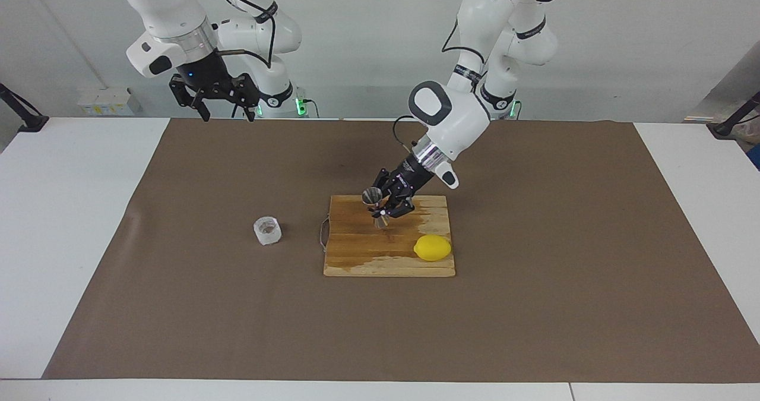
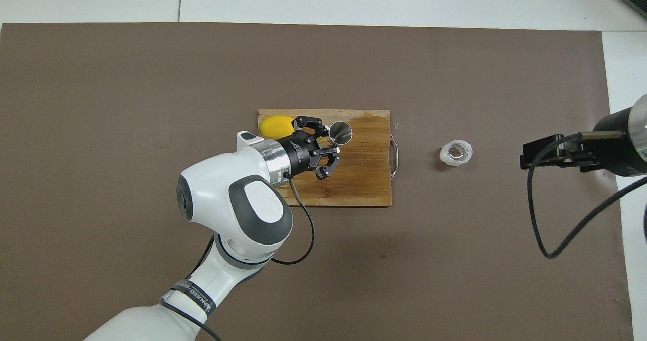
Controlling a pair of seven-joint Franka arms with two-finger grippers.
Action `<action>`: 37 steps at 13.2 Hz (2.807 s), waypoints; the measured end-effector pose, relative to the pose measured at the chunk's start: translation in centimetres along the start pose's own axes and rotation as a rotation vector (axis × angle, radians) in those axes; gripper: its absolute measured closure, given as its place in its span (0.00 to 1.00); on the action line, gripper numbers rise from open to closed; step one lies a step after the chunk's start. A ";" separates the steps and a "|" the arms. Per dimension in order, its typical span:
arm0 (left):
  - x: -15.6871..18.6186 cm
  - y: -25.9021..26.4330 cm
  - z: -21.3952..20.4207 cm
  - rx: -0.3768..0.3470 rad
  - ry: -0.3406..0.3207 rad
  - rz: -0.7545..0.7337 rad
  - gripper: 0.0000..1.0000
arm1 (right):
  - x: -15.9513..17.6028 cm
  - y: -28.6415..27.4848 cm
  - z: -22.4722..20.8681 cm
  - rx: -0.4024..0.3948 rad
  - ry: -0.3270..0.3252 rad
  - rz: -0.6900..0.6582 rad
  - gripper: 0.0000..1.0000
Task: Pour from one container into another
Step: 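Carry the metal cup over the board beside the lemon, then lower the metal cup onto the board and open the left gripper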
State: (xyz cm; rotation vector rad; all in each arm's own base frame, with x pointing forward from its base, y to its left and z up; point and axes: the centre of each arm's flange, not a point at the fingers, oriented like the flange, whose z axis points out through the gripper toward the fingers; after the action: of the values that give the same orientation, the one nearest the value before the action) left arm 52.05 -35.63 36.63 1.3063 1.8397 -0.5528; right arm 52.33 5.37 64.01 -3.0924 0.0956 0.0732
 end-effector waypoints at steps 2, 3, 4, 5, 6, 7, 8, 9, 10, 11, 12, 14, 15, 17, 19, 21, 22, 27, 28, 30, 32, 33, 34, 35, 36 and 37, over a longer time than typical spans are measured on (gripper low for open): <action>0.2 0.9 -0.6 0.007 -0.016 -0.005 0.77 | 0.0 0.0 0.0 0.000 0.000 0.000 0.00; 0.3 0.9 -0.6 0.014 -0.028 -0.021 0.77 | 0.0 0.0 0.0 0.000 0.000 0.000 0.00; 0.4 0.9 -0.5 0.034 -0.050 -0.027 0.77 | 0.0 0.0 0.0 0.000 0.000 0.000 0.00; 0.6 1.1 -0.4 0.063 -0.080 -0.018 0.77 | 0.0 0.0 0.0 0.000 0.000 0.000 0.00; 0.9 1.4 -0.5 0.080 -0.104 -0.009 0.77 | 0.0 0.0 0.0 0.000 0.000 0.000 0.00; 1.2 1.7 -0.6 0.083 -0.123 -0.003 0.78 | 0.0 0.0 0.0 0.000 0.000 0.000 0.00; 1.5 1.6 -0.5 0.078 -0.145 0.002 0.78 | 0.0 0.0 0.0 0.000 0.000 0.000 0.00; 1.8 1.4 -0.3 0.062 -0.176 0.004 0.78 | 0.0 0.0 0.0 0.000 0.000 0.000 0.00; 2.3 1.0 0.1 0.045 -0.202 -0.001 0.79 | 0.0 0.0 0.0 0.000 0.000 0.000 0.00; 2.8 0.5 0.6 0.037 -0.216 -0.015 0.80 | 0.0 0.0 0.0 0.000 0.000 0.000 0.00; 3.4 -0.1 1.2 0.038 -0.218 -0.031 0.82 | 0.0 0.0 0.0 0.000 0.000 0.000 0.00; 4.3 -1.4 2.4 0.040 -0.222 -0.055 0.87 | 0.0 0.0 0.0 0.000 0.000 0.000 0.00; 4.7 -1.8 2.8 0.031 -0.230 -0.059 0.89 | 0.0 0.0 0.0 0.000 0.000 0.000 0.00; 5.6 -2.1 3.3 0.004 -0.242 -0.059 0.89 | 0.0 0.0 0.0 0.000 0.000 0.000 0.00; 6.3 -2.3 3.6 -0.016 -0.250 -0.073 0.89 | 0.0 0.0 0.0 0.000 0.000 0.000 0.00; 7.0 -2.6 3.9 -0.037 -0.256 -0.088 0.89 | 0.0 0.0 0.0 0.000 0.000 0.000 0.00; 7.5 -2.9 4.0 -0.051 -0.258 -0.093 0.89 | 0.0 0.0 0.0 0.000 0.000 0.000 0.00; 8.1 -3.2 4.1 -0.067 -0.258 -0.088 0.89 | 0.0 0.0 0.0 0.000 0.000 0.000 0.00; 8.1 -3.2 4.1 -0.068 -0.259 -0.076 0.89 | 0.0 0.0 0.0 0.000 0.000 0.000 0.00; 8.1 -3.1 4.1 -0.069 -0.261 -0.059 0.71 | 0.0 0.0 0.0 0.000 0.000 0.000 0.00; 8.1 -3.0 4.0 -0.076 -0.259 -0.027 0.46 | 0.0 0.0 0.0 0.000 0.000 0.000 0.00; 8.1 -2.8 3.9 -0.081 -0.258 -0.010 0.36 | 0.0 0.0 0.0 0.000 0.000 0.000 0.00; 8.1 -2.6 3.8 -0.087 -0.256 -0.001 0.23 | 0.0 0.0 0.0 0.000 0.000 0.000 0.00; 8.1 -2.4 3.6 -0.094 -0.252 0.001 0.10 | 0.0 0.0 0.0 0.000 0.000 0.000 0.00; 8.0 -2.1 3.2 -0.106 -0.243 0.001 0.00 | 0.0 0.0 0.0 0.000 0.000 0.000 0.00; 7.8 -1.7 2.5 -0.124 -0.225 0.006 0.00 | 0.0 0.0 0.0 0.000 0.000 0.000 0.00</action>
State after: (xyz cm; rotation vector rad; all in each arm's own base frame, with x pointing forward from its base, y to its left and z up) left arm 50.20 -33.64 28.72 1.1195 1.6570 -0.5498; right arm 52.33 5.37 64.01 -3.0924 0.0956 0.0732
